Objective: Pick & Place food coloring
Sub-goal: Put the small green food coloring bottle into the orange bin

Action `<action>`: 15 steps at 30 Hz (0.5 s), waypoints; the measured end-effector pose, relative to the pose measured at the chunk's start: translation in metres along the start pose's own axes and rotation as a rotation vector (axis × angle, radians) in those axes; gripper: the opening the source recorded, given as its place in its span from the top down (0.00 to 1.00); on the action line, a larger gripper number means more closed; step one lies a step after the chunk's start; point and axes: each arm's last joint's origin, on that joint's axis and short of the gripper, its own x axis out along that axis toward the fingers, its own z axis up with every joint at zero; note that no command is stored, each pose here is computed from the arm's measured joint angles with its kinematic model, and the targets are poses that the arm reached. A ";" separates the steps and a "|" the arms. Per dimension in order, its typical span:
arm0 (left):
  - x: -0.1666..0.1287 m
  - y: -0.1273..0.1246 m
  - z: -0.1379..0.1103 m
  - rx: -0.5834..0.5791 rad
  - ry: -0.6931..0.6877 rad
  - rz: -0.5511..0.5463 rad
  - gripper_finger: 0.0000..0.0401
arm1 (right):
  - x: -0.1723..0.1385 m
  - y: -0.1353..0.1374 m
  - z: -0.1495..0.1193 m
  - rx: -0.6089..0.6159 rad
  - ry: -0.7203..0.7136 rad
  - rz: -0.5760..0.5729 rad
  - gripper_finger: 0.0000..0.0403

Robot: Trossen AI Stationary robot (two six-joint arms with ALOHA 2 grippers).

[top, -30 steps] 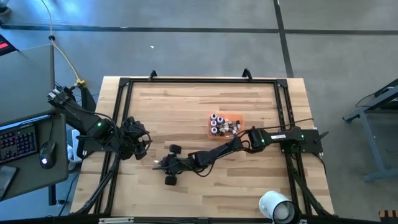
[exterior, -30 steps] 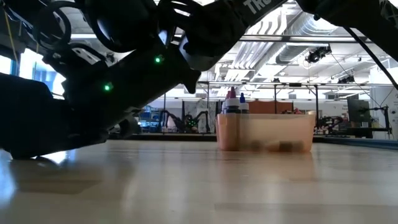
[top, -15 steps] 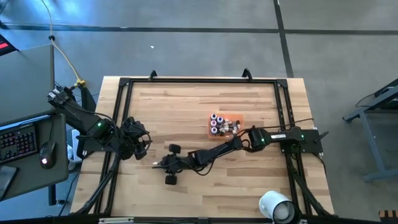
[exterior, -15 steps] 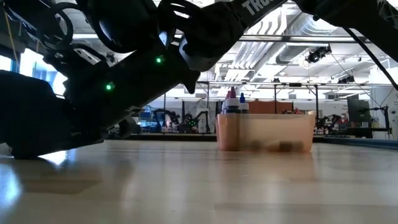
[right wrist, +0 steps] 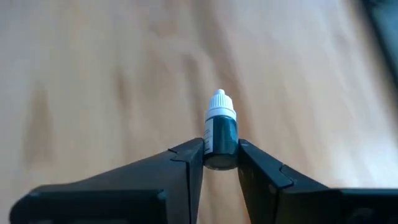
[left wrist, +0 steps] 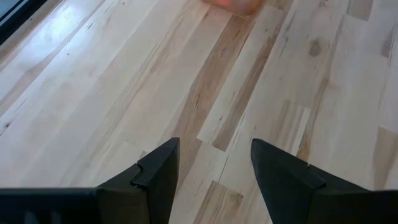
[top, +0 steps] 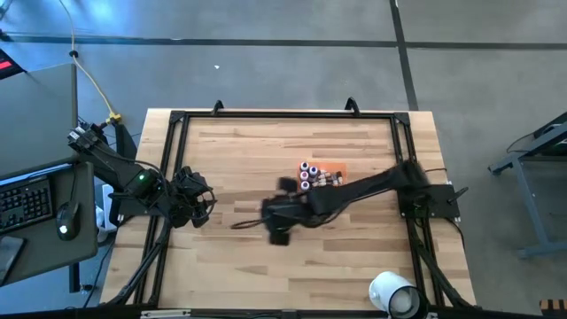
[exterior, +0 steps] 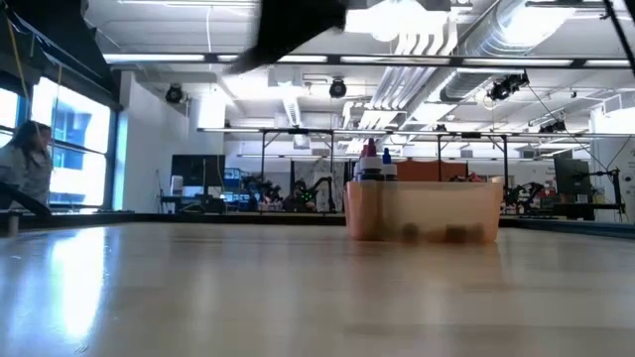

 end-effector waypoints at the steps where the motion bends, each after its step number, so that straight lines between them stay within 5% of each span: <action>1: 0.000 0.000 0.000 0.000 0.000 0.000 0.51 | -0.015 -0.005 -0.005 0.015 0.039 -0.048 0.79; 9: 0.000 0.000 0.000 0.003 -0.001 0.000 0.51 | -0.058 -0.027 -0.049 0.150 0.341 -0.406 0.79; 15: 0.000 0.000 -0.001 0.003 0.022 -0.016 0.51 | -0.030 -0.027 -0.073 0.167 0.459 -0.374 0.79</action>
